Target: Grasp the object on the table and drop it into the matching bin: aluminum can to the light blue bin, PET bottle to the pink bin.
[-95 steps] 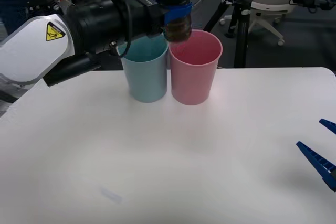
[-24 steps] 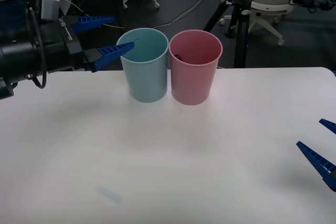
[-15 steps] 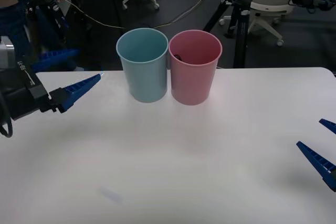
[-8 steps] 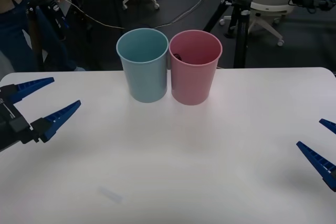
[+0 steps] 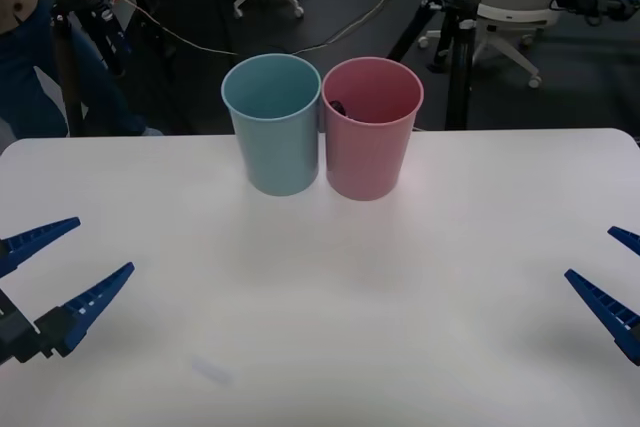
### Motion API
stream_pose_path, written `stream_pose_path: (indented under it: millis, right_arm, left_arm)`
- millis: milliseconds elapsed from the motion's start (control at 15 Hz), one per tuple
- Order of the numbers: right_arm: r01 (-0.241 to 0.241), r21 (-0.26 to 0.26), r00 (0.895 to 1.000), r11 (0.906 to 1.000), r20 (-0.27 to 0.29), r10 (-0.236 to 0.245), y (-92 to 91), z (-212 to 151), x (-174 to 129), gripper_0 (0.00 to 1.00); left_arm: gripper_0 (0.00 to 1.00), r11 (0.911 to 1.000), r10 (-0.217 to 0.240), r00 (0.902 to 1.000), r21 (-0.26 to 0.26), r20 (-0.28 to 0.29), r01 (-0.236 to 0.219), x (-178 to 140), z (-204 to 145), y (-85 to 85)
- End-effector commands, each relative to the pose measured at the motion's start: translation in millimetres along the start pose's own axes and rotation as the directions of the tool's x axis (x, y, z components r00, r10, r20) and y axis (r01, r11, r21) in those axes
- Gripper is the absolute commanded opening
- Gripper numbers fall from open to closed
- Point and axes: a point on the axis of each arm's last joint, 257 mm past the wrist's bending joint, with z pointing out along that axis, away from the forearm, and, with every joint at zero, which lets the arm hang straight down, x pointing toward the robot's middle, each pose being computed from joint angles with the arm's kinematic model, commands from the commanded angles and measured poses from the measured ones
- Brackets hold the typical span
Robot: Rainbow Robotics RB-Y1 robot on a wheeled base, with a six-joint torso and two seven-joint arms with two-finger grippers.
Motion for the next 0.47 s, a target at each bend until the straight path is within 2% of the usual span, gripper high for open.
stream_pose_path:
  millis: [67,467]
  right_arm:
    - [0.000,0.000,1.000,1.0000,0.000,0.000,0.0,0.0,0.0,1.00]
    - [0.000,0.000,1.000,1.0000,0.000,0.000,0.0,0.0,0.0,1.00]
  left_arm:
    - [1.00,0.9998,-0.016,0.9999,-0.013,-0.007,0.016,16.0,-12.0,-10.9]
    - [1.00,0.9993,-0.029,0.9994,-0.025,-0.016,0.029,22.8,-21.0,-12.9]
